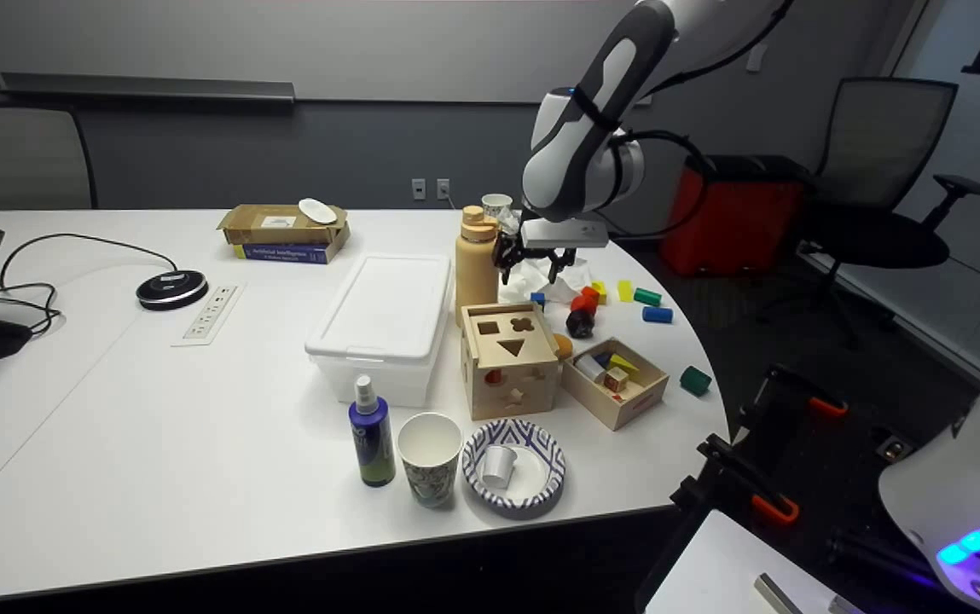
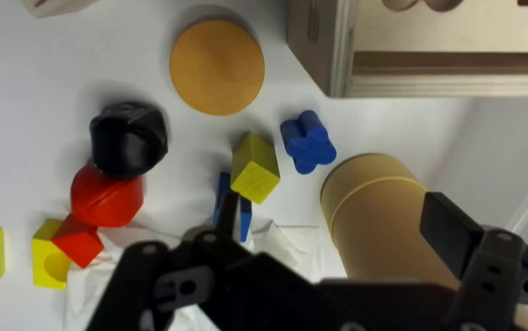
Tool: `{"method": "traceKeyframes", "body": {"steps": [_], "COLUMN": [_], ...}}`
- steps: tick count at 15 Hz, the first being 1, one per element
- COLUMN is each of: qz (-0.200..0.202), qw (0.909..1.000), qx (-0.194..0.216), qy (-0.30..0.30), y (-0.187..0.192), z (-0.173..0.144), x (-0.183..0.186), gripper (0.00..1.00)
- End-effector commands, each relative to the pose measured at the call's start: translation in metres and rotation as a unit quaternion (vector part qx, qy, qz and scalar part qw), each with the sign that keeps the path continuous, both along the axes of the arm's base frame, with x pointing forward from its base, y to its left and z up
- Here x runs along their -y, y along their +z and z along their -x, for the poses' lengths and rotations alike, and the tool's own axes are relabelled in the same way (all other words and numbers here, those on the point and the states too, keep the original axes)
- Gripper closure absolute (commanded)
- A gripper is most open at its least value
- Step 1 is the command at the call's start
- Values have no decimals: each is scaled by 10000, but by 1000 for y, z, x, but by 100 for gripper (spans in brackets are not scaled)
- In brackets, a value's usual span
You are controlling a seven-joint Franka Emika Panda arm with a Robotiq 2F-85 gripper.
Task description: Pick up the blue object and put it in the box
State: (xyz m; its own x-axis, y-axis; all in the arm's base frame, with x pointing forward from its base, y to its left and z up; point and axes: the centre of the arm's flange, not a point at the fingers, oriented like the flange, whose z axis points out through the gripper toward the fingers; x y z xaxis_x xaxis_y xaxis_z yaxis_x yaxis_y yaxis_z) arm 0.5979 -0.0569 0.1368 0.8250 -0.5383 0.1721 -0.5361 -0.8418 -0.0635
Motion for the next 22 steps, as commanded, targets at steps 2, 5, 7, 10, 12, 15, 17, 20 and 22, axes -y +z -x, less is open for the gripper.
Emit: {"method": "traceKeyframes", "body": {"steps": [2,5,7,10,12,15,17,20,22], "qz": [239,456,550,633,652,636,638,621,595], "qw": [9993,9987,9984,9979,9977,9978,9978,9979,9980], "qx": [-193,-138,-15,83,88,71,67,112,160], "qy": [198,164,134,129,152,153,152,140,119], "y": [-39,-57,-63,-72,-81,-93,-99,-104,-105], "z": [3,6,2,0,1,2,1,-5,-13], "x": [-9,-1,3,6,4,-3,-7,-13,-17], "gripper": [0,0,0,0,0,0,0,0,0]}}
